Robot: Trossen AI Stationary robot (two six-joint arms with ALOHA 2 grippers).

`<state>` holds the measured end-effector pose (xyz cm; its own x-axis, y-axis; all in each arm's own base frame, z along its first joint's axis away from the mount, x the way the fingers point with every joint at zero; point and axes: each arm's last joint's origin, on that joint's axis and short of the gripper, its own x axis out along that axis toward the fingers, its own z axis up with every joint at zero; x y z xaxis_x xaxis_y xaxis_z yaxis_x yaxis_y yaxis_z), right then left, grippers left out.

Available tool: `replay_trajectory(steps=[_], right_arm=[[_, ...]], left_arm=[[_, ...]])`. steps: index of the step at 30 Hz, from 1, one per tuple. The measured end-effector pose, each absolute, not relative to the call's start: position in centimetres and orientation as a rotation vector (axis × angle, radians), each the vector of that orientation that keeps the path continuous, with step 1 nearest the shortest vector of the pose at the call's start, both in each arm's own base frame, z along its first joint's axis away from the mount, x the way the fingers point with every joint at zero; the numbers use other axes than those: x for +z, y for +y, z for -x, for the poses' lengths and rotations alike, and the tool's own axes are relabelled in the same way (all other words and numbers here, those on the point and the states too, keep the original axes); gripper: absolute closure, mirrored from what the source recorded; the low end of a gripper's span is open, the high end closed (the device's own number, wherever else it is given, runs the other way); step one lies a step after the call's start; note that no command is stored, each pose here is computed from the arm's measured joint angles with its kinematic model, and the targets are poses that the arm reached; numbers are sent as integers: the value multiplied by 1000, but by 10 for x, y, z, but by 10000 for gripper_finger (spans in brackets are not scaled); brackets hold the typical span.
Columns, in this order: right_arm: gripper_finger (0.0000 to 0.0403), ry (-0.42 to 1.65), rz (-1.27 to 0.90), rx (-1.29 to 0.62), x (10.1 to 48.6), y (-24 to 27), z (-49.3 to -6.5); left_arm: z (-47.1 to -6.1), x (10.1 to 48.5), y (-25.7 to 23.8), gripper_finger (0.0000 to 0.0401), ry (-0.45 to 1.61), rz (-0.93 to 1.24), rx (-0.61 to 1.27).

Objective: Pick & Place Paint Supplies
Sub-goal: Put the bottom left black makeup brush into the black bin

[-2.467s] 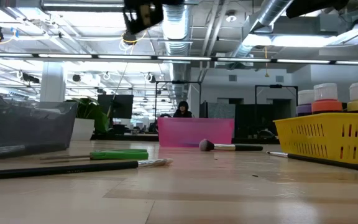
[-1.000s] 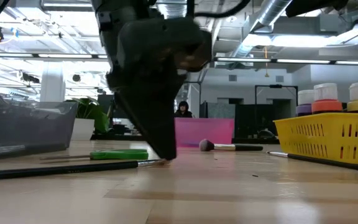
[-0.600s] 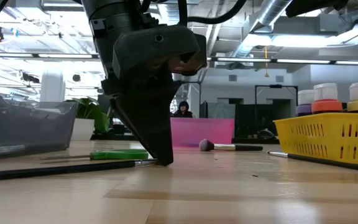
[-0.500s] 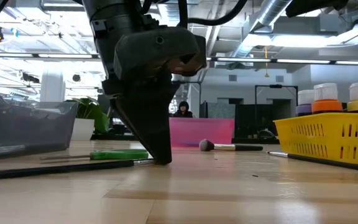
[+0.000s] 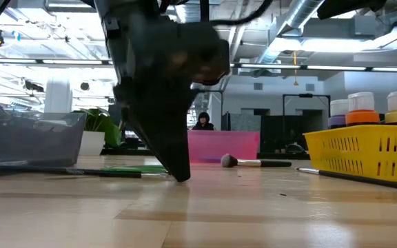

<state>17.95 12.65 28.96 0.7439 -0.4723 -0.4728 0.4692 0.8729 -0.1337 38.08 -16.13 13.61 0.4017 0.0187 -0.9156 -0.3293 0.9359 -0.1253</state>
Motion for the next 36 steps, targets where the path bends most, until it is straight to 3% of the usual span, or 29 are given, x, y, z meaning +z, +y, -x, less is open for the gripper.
replay_trajectory(steps=[4, 8, 19, 25, 36], right_arm=[[346, 523, 10, -516, 289, 126, -179], [346, 535, 12, -511, 289, 126, -179], [346, 546, 12, -517, 288, 125, -178], [346, 545, 11, -517, 288, 125, -178], [346, 543, 3, -528, 288, 123, -179]], left_arm=[[-383, 161, -162, 400, 1076, 370, 135], [-379, 191, -160, 401, 1010, 302, 28], [-331, 276, -159, 401, 904, -96, -327], [-296, 293, -164, 401, 950, -355, -479], [-261, 294, -175, 401, 1093, -482, -545]])
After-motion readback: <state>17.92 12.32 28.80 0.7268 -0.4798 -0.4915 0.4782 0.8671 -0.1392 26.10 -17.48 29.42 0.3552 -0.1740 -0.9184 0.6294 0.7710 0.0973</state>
